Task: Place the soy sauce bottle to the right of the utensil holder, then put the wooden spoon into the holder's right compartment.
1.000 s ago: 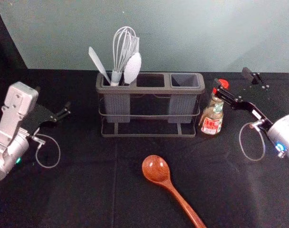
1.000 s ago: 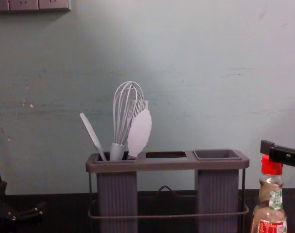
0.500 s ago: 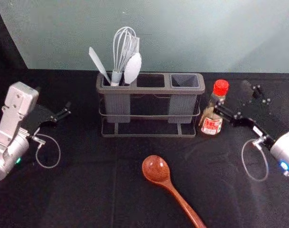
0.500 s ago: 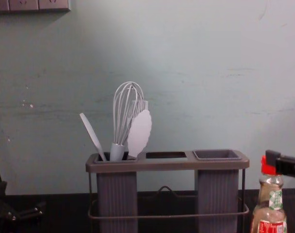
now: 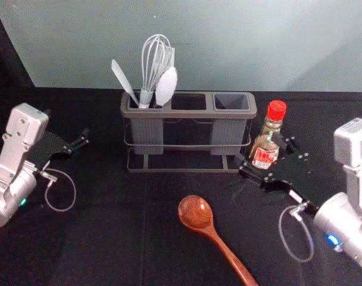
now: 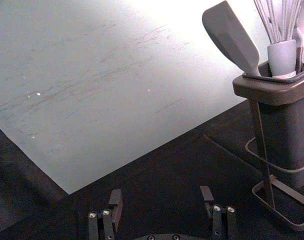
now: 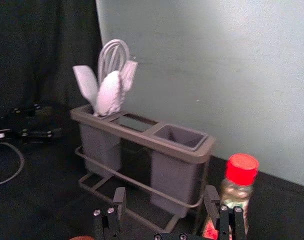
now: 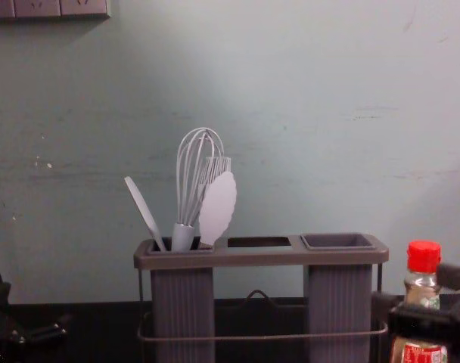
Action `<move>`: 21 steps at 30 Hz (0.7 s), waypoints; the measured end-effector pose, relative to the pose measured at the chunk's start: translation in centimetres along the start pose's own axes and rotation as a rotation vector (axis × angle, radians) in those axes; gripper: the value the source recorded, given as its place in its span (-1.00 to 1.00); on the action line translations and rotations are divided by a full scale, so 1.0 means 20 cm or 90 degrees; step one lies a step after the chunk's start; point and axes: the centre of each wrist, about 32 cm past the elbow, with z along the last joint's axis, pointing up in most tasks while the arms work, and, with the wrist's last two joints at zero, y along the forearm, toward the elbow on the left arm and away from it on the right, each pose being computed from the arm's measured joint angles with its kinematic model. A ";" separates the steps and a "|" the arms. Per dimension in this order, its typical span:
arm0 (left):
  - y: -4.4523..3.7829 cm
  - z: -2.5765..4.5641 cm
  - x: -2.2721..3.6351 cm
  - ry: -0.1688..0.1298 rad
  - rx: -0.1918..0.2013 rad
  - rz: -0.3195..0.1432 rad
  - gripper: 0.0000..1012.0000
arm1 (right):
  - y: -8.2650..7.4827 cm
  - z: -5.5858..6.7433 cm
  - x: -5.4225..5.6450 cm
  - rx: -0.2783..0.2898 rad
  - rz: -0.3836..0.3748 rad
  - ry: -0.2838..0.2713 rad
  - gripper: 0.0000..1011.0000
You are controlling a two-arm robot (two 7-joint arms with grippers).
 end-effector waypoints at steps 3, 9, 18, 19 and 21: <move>0.000 0.000 0.000 0.000 0.000 0.000 1.00 | 0.00 -0.02 -0.05 -0.009 0.008 0.010 0.98; 0.000 0.000 0.000 0.000 0.000 0.000 1.00 | 0.02 -0.04 -0.12 -0.024 0.025 0.027 0.98; 0.000 0.000 0.000 0.000 0.000 0.000 1.00 | 0.05 -0.09 -0.21 -0.043 0.041 0.030 0.98; 0.000 0.000 0.000 0.000 0.000 0.000 1.00 | 0.05 -0.09 -0.22 -0.044 0.042 0.029 0.98; 0.000 0.000 0.000 0.000 0.000 0.000 1.00 | 0.06 -0.10 -0.23 -0.044 0.044 0.025 0.98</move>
